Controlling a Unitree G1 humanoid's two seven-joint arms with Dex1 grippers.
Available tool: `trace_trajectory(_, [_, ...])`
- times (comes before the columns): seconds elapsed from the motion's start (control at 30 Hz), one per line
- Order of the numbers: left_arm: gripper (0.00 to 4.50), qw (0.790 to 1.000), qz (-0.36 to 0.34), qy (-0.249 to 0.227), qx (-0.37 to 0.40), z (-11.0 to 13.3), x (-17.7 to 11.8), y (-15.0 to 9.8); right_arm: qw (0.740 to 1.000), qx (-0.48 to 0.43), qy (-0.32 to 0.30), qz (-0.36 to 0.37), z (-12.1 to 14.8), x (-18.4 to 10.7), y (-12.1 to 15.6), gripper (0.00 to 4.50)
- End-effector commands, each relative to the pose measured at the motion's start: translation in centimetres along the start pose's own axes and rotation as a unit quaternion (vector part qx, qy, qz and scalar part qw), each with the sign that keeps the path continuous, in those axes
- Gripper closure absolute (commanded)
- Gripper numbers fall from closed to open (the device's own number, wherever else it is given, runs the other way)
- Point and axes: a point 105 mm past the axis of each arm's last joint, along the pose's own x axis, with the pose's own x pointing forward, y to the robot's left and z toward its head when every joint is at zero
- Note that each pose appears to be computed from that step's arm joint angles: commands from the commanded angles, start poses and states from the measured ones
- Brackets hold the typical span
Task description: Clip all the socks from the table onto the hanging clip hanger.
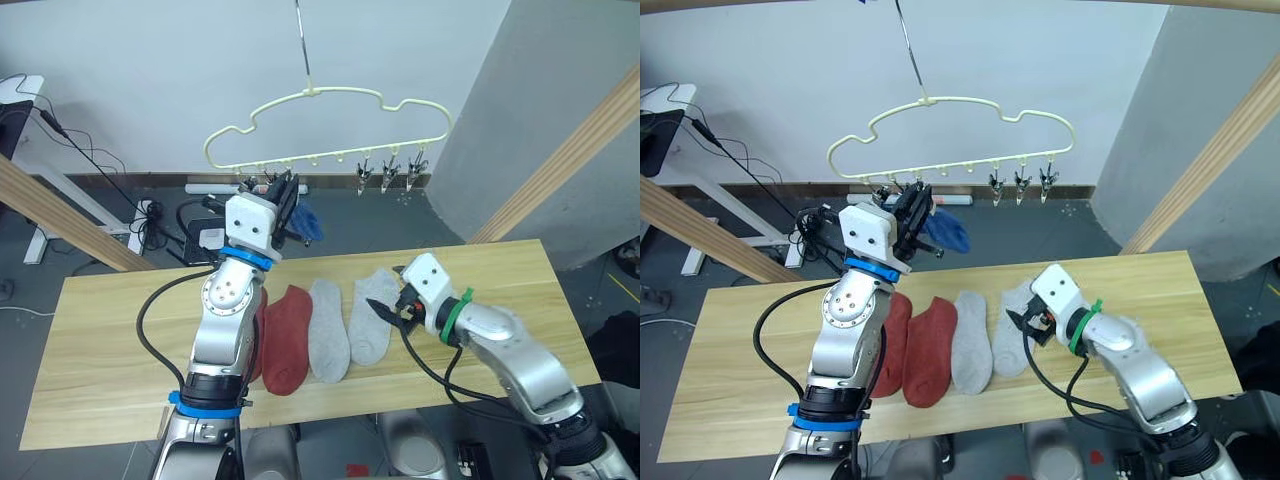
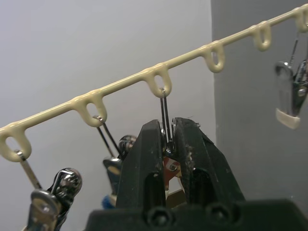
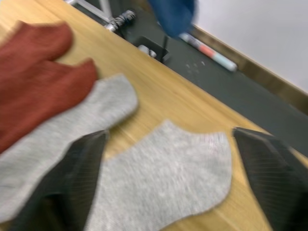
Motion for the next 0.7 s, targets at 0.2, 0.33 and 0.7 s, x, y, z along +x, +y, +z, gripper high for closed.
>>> trace_trajectory(0.2, [4.40,1.000,-0.015,-0.015,0.014,1.6,-0.2,0.6,0.994,0.063,0.019,-0.082,-3.7,3.7,-1.1,0.00])
trace_trajectory(0.33, [4.40,1.000,-0.018,-0.012,0.017,1.6,-0.4,0.5,0.991,0.088,0.013,-0.097,-3.8,4.8,-1.1,0.00])
trace_trajectory(0.7, [4.40,1.000,-0.024,-0.004,0.019,1.5,-0.7,0.5,0.987,0.087,0.067,-0.120,-5.9,5.7,0.1,0.35])
